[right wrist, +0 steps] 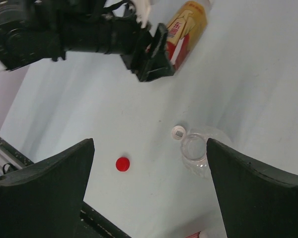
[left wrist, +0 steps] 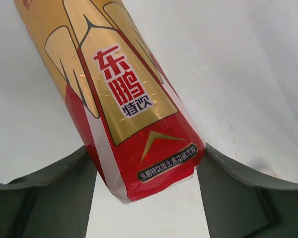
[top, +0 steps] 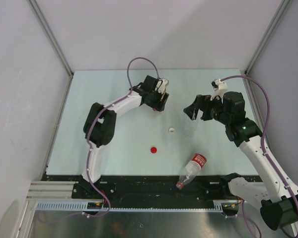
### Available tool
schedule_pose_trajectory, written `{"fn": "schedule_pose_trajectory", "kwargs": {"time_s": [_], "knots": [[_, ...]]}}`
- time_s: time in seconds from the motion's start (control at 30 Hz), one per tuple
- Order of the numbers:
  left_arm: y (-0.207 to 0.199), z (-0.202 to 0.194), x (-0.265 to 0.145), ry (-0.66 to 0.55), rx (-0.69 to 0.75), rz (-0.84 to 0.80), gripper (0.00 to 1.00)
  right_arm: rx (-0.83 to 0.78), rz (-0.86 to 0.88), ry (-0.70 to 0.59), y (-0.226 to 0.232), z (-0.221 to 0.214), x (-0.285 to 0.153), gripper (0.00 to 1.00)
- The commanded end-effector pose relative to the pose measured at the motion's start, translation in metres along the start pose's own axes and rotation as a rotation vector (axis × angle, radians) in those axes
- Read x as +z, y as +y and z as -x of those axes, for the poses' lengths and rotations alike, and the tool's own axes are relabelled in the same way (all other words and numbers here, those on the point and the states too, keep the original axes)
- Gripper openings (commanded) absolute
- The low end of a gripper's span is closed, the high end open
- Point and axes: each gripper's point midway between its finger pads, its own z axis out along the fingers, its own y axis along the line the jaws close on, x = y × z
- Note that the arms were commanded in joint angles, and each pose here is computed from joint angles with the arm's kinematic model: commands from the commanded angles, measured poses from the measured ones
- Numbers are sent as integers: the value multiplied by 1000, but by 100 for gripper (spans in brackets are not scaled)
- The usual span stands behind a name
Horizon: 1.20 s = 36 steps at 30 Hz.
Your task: Unscrew the bottle caps
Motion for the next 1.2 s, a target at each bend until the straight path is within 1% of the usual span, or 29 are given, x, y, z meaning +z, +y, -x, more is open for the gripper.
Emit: {"fn": "schedule_pose_trajectory", "kwargs": {"time_s": [0.0, 0.3, 0.47, 0.63, 0.83, 1.03, 1.1, 1.17], "knots": [[-10, 33, -81, -182, 13, 4, 40, 23, 71, -32, 15, 9, -3, 100], [-41, -17, -182, -294, 10, -78, 37, 111, 254, -53, 51, 24, 3, 99], [-73, -41, -237, -386, 62, -187, 37, 199, 370, -41, 70, 32, 15, 100], [-104, -63, -285, -484, 107, -308, 37, 285, 489, -4, 93, 33, 32, 99], [-133, -82, -314, -529, 113, -431, 37, 364, 597, 61, 120, 24, 49, 99], [-148, -92, -321, -523, 118, -488, 37, 406, 670, 85, 139, 22, 55, 98], [-151, -93, -322, -521, 122, -497, 38, 422, 685, 87, 142, 23, 57, 94], [-152, -94, -322, -522, 125, -500, 38, 434, 702, 92, 145, 23, 57, 85]]}}
